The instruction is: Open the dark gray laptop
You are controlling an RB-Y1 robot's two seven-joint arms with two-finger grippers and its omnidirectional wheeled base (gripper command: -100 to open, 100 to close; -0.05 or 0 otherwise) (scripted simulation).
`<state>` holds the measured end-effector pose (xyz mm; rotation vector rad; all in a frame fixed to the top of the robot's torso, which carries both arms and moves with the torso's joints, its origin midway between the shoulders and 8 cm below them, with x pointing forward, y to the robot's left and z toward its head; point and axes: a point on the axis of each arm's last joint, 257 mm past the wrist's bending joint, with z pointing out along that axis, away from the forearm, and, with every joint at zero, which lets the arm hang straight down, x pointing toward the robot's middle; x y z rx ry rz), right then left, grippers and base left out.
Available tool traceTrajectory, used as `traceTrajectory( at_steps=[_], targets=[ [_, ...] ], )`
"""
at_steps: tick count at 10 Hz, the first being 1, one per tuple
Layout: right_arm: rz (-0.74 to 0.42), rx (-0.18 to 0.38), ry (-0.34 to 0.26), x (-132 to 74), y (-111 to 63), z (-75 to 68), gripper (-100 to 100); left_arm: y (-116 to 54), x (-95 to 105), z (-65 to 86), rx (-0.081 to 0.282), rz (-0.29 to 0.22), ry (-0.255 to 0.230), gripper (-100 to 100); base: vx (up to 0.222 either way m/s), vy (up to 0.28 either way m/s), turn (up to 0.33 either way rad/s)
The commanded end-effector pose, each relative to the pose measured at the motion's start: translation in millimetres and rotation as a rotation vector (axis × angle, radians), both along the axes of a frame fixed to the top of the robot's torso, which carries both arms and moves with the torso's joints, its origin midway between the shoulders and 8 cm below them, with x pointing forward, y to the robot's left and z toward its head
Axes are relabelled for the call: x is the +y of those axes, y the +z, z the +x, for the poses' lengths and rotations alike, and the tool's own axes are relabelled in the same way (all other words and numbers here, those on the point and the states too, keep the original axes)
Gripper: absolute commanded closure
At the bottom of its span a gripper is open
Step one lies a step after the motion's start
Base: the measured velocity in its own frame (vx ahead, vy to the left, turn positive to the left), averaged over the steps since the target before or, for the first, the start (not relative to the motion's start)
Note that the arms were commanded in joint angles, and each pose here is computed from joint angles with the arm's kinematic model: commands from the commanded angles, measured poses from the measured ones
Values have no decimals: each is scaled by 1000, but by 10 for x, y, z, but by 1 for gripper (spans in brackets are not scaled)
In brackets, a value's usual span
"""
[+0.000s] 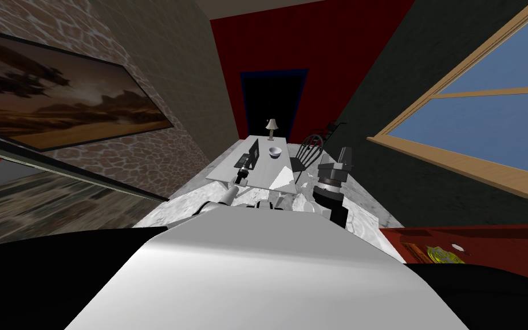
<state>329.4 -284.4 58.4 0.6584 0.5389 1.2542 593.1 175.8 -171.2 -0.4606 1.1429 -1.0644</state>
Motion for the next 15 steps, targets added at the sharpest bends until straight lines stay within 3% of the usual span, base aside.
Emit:
traceTrajectory(
  at_steps=[1,6,7,8,12,13,15],
  targets=[
    [0,0,0,0,0,0,0,-16,-1,3,20,-118,-2,100,23,82,8],
    [0,0,0,0,0,0,0,-62,-3,1,51,-315,-6,100,26,70,7],
    [0,0,0,0,0,0,0,-87,-5,-2,62,-394,-7,100,36,85,13],
    [0,0,0,0,0,0,0,-38,-20,-4,46,-345,-9,100,11,41,8],
    [0,0,0,0,0,0,0,-240,250,6,81,-520,-8,100,10,1,-10],
    [0,0,0,0,0,0,0,-240,250,6,82,-527,-11,100,17,0,1],
    [0,0,0,0,0,0,0,-346,390,2,95,-609,-6,100,14,1,-13]
  ],
)
